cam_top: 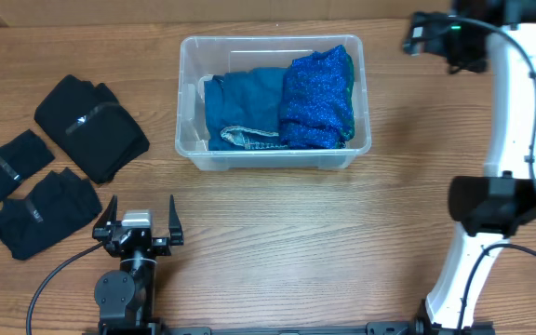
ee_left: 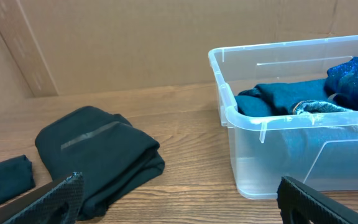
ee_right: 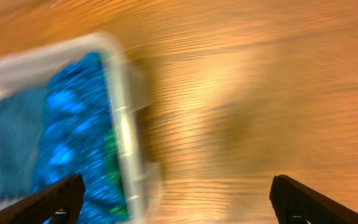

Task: Pack container
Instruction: 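Raise the right arm away and reach the left gripper toward the black clothes, then grasp the folded black garment with the left gripper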

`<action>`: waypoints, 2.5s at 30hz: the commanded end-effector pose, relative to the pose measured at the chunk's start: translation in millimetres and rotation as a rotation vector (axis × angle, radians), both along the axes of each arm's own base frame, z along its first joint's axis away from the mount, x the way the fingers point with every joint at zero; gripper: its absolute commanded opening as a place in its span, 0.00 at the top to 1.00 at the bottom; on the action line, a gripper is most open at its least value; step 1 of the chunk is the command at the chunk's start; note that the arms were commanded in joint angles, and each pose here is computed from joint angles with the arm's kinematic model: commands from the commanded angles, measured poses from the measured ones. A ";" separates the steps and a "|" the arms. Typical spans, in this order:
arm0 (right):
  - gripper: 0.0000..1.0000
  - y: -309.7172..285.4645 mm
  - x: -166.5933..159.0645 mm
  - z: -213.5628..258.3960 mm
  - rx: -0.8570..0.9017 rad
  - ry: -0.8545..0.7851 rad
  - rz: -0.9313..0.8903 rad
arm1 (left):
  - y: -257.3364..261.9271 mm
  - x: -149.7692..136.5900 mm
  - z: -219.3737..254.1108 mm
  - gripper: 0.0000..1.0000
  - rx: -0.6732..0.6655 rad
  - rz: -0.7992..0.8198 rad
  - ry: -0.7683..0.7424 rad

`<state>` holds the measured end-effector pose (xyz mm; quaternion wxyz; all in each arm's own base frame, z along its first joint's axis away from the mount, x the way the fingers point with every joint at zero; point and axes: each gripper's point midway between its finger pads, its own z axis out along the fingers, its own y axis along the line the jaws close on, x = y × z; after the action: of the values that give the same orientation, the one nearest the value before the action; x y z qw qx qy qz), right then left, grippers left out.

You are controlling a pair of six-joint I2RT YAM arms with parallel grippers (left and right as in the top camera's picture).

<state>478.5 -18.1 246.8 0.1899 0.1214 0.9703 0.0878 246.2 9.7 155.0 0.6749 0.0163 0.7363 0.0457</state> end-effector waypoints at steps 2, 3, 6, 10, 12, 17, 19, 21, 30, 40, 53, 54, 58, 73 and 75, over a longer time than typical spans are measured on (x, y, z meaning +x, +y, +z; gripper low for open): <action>0.00 -74.1 -12.5 24.1 0.012 -0.054 -0.220 | -0.6 -0.2 1.5 0.00 0.018 -0.002 -0.010; 0.00 -88.4 -15.6 24.1 0.011 -0.054 -0.251 | -0.6 -0.2 1.8 0.00 0.018 -0.002 -0.011; 0.00 -125.4 -30.8 21.7 0.010 -0.032 -0.335 | -0.6 -0.2 1.3 0.00 0.024 -0.002 -0.008; 0.00 -147.0 -38.0 21.9 0.009 -0.033 -0.384 | 1.1 0.0 5.8 0.00 0.034 0.007 -0.026; 0.00 -150.9 -39.5 21.9 0.009 -0.033 -0.393 | -3.3 0.3 8.0 0.00 0.036 -0.019 -0.036; 0.00 -150.2 -39.2 21.9 0.009 -0.033 -0.391 | -31.7 -7.3 43.1 0.00 0.020 -0.184 -0.038; 0.00 -150.2 -39.2 21.9 0.009 -0.033 -0.391 | -26.9 -7.9 69.6 0.00 0.029 -0.158 -0.001; 0.00 -150.2 -39.2 21.9 0.009 -0.033 -0.391 | -22.8 -1.6 94.7 0.00 0.024 -0.139 0.080; 0.00 -150.2 -39.2 21.9 0.009 -0.033 -0.391 | -77.9 42.1 176.2 0.00 -0.174 -0.471 0.420; 0.00 -150.2 -39.2 21.9 0.009 -0.033 -0.391 | 39.7 102.4 86.7 0.00 -0.639 0.084 0.658; 0.00 -150.2 -39.2 21.9 0.009 -0.033 -0.391 | 156.3 150.1 -38.5 0.00 -1.038 0.041 0.684; 0.00 -150.2 -39.2 21.9 0.009 -0.033 -0.391 | 158.3 154.4 -43.8 0.00 -1.031 0.038 0.679; 0.00 -150.2 -39.2 21.9 0.009 -0.033 -0.391 | 164.9 170.9 -56.1 0.00 -0.992 0.017 0.643; 0.00 -150.2 -39.2 21.9 0.009 -0.033 -0.391 | 197.2 142.3 -100.2 0.00 -0.983 0.365 0.773; 0.00 -150.2 -39.2 21.9 0.009 -0.033 -0.391 | 196.7 145.4 -101.6 0.00 -0.971 0.358 0.770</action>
<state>441.2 -170.2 244.6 0.1873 0.3119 0.9296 0.0585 388.0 197.9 57.9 0.2744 -0.3887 0.8537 -0.2115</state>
